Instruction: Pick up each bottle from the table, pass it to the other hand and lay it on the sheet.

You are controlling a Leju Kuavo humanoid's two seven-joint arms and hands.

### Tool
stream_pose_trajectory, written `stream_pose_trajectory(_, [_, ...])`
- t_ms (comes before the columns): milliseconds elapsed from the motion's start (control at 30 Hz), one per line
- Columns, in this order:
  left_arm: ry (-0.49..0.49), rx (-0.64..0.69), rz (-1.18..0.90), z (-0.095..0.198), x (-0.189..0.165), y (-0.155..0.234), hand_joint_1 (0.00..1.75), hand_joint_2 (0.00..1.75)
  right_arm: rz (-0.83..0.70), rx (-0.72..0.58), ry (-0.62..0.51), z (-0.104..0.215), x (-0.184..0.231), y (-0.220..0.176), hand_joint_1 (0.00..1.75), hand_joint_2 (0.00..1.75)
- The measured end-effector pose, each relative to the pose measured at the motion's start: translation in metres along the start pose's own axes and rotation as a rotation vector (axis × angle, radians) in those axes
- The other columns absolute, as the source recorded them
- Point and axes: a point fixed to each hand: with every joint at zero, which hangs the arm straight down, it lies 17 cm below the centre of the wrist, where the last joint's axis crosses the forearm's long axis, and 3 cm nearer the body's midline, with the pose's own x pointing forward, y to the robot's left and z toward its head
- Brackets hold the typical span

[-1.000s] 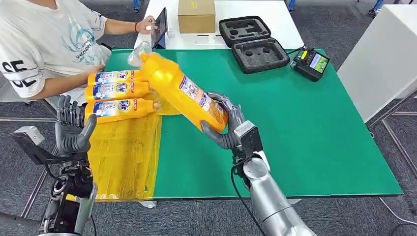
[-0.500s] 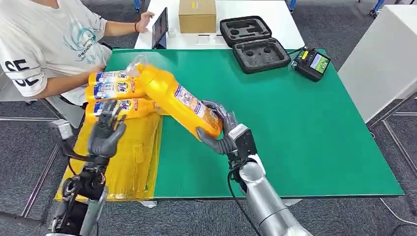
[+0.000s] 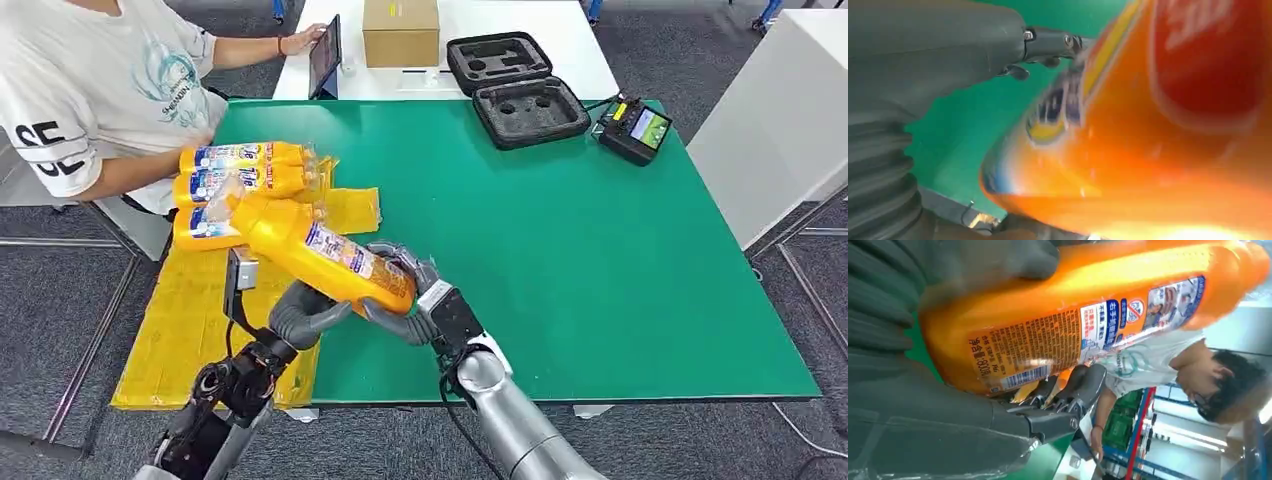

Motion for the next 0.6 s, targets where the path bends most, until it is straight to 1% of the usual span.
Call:
stream_pose_trajectory(167, [0.025,-0.023,0.005,-0.003,-0.007,-0.007,0.00,1.75,0.005,0.037,0.012,0.002,-0.004,0.019,1.75,1.75])
stream_pose_trajectory(333, [0.028,-0.015,0.014,-0.004,-0.008,-0.004,0.00,1.75,0.013,0.073,0.025,0.003,-0.008,0.031,1.75,1.75])
stream_pose_trajectory(467, [0.000,0.005,0.030,-0.004,-0.001,0.003,0.00,1.75,0.018,0.098,0.034,0.002,-0.011,0.039,1.75,1.75])
stream_pose_trajectory(600, [-0.052,0.072,0.045,-0.002,0.010,0.016,0.00,1.75,0.013,0.122,0.048,0.004,-0.015,0.049,1.75,1.75])
